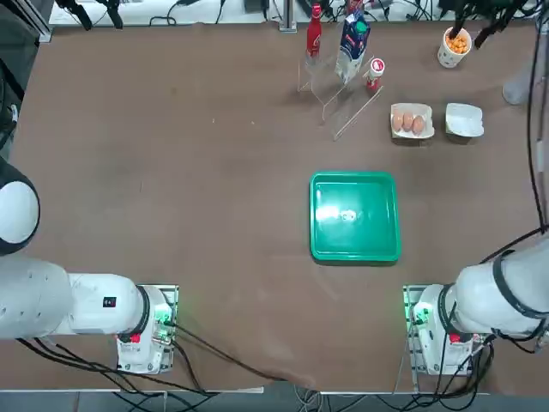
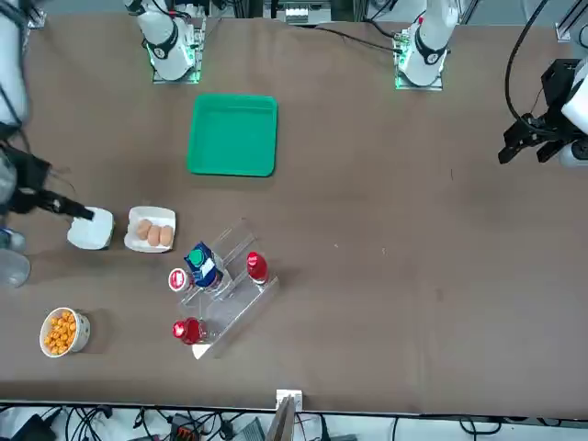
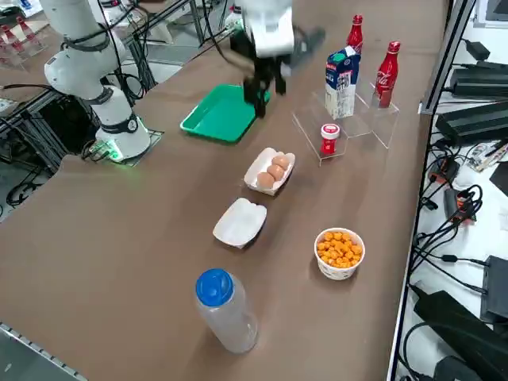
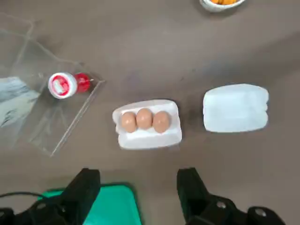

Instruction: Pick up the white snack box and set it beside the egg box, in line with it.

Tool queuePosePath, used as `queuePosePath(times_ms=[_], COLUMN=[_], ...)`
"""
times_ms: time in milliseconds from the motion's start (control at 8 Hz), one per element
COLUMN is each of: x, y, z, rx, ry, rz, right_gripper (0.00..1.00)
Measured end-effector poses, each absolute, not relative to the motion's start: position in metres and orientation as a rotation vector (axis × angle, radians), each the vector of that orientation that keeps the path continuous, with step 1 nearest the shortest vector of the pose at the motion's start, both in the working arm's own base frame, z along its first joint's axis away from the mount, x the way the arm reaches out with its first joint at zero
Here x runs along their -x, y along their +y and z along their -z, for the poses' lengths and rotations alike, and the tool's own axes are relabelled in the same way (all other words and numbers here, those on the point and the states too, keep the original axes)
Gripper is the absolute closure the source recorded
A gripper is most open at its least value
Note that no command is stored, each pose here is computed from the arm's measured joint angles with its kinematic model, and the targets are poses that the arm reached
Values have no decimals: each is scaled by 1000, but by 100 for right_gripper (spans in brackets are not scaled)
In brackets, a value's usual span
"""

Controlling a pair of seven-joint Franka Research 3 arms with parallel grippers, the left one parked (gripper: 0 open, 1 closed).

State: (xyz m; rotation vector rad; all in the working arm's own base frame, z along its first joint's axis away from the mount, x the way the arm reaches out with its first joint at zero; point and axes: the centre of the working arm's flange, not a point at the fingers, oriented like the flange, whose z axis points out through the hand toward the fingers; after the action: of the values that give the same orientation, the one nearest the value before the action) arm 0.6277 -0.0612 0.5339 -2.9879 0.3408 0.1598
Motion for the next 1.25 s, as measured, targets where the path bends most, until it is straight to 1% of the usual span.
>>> queuePosePath(times_ms=[250,500,625,875,1125,1250], x=[-625,-606,-593,-576,-553,-547], y=[-45,-16,-2,12,10,7], z=[-601,-650,-658,-641,-624,-624], rx=[3040,3105,3116,3125,3143,3149], ry=[261,180,146,103,-63,-79], rz=[-63,-7,4,80,75,72], right_gripper=[0,0,0,0,0,0])
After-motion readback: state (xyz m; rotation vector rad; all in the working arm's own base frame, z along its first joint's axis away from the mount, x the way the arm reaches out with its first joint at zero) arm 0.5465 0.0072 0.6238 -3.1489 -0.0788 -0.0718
